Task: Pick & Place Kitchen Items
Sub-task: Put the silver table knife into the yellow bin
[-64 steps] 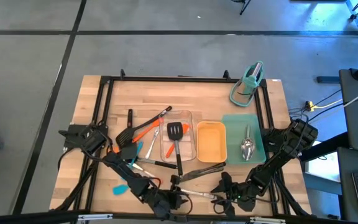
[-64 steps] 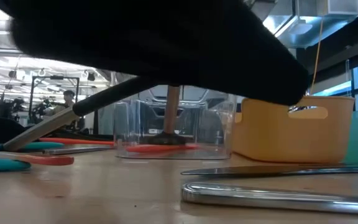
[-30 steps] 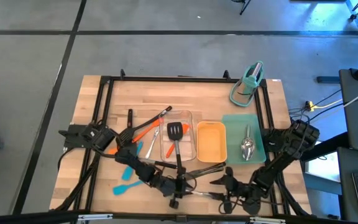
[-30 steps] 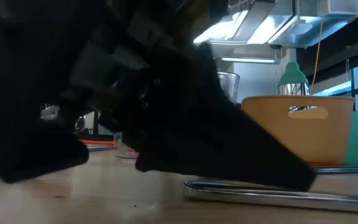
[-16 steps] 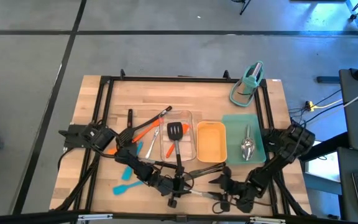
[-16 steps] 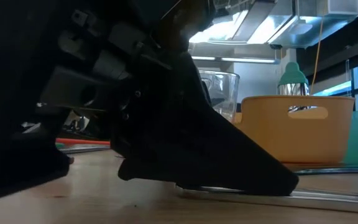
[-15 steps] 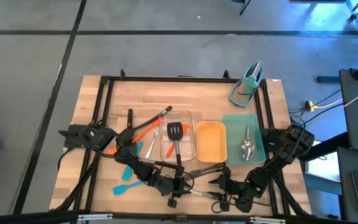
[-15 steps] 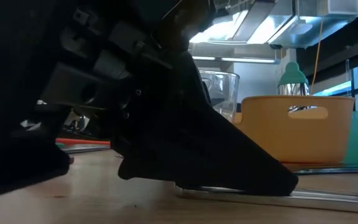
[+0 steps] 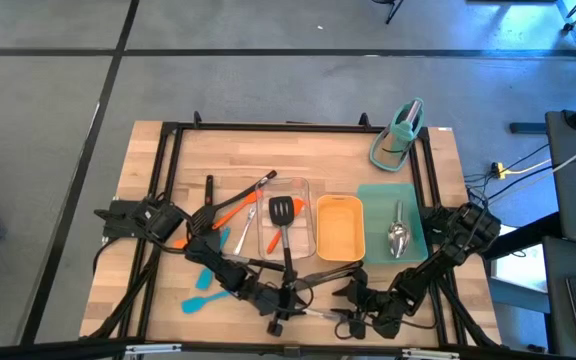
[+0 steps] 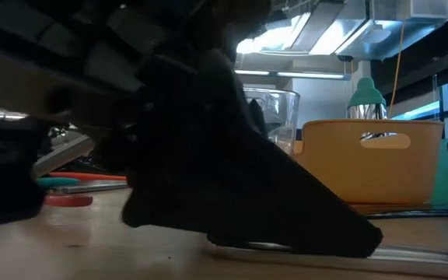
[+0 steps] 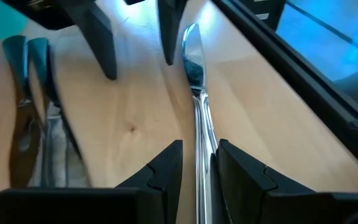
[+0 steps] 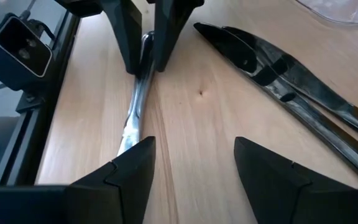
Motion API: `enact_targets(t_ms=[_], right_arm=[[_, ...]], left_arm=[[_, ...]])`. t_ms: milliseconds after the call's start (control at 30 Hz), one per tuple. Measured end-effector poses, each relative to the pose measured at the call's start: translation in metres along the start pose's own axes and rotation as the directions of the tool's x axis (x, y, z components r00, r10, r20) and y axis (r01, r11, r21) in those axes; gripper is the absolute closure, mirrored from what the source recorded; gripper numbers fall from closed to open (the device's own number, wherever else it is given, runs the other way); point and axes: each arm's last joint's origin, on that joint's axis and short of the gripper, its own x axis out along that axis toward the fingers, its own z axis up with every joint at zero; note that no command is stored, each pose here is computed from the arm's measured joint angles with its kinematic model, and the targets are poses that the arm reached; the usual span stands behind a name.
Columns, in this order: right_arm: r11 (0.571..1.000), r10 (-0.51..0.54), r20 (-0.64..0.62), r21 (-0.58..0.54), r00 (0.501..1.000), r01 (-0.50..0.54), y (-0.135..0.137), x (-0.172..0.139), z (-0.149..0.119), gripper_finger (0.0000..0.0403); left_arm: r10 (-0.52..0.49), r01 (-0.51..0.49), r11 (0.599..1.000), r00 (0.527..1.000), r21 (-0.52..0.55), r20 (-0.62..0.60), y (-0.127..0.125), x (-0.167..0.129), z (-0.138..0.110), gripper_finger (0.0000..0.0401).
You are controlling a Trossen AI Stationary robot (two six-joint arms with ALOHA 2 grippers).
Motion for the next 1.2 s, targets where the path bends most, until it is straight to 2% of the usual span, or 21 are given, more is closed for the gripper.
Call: enact_targets(t_ms=[200,400,600,933,1200], right_arm=[[1.0,0.009,0.007,0.001,1.0,-0.009,0.001,0.0,0.001,0.0178],[1.0,0.013,0.008,0.004,1.0,-0.013,0.002,0.0,0.001,0.0168],[1.0,0.015,0.009,0.006,1.0,-0.015,0.002,0.0,0.001,0.0164],[0.999,0.035,0.024,0.01,0.999,-0.035,0.004,-0.001,0.003,0.0164],[0.99,0.083,0.065,-0.12,0.994,-0.075,0.028,0.0,0.019,0.0164]], left_arm=[[-0.01,0.009,1.0,1.0,0.022,0.021,-0.001,-0.004,0.006,0.0297],[0.013,-0.014,1.0,0.999,0.025,0.035,-0.005,-0.007,0.009,0.026],[0.019,-0.022,0.999,0.995,0.029,0.093,-0.011,-0.016,0.024,0.0229],[0.074,-0.075,0.997,0.996,0.024,0.05,-0.014,-0.018,0.019,0.0228],[0.063,-0.062,0.998,0.998,-0.01,0.024,-0.017,-0.014,0.009,0.0228]])
